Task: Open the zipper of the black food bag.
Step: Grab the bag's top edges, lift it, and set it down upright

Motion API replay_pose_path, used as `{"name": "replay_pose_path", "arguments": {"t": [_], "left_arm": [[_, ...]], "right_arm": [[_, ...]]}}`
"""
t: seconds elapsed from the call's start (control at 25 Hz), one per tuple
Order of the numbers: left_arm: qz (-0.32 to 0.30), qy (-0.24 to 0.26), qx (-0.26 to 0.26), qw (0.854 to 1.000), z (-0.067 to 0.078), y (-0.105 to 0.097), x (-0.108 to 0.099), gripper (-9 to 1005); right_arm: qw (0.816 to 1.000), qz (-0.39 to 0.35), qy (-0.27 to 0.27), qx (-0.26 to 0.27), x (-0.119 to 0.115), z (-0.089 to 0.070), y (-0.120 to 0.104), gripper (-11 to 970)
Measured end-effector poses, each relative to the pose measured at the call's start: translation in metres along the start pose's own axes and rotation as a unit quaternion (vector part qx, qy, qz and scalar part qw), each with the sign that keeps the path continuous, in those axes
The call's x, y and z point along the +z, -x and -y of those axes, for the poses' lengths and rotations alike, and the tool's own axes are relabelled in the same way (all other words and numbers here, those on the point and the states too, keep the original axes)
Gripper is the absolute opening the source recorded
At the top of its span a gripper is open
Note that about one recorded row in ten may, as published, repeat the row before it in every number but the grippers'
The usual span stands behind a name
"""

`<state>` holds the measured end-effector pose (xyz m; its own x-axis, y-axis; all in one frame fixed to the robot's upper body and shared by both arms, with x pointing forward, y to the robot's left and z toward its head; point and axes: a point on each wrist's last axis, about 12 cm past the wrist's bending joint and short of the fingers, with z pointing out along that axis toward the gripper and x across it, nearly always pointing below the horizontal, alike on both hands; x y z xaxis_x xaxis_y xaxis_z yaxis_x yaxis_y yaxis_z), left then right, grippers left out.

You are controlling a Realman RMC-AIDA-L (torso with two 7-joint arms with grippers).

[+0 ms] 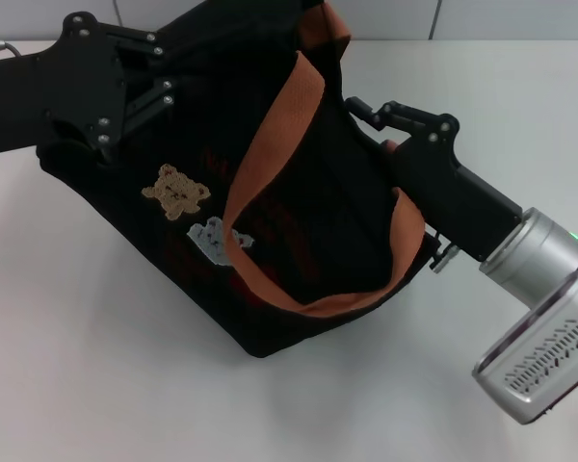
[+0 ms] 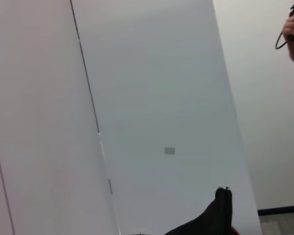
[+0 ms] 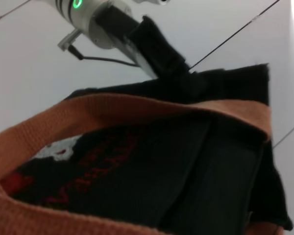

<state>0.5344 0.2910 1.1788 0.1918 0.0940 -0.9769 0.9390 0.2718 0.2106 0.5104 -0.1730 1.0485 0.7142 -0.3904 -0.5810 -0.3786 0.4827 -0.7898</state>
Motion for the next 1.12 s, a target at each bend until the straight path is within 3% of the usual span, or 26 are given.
{"name": "replay_pose_path", "arguments": {"t": [1.12], "left_arm": [[0.006,-0.011,-0.004,1.0,-0.002,-0.005,0.009,105]], "right_arm": [[0.999,-0.004,0.035,-0.03,0.016,-0.001,-0.004,271]]}}
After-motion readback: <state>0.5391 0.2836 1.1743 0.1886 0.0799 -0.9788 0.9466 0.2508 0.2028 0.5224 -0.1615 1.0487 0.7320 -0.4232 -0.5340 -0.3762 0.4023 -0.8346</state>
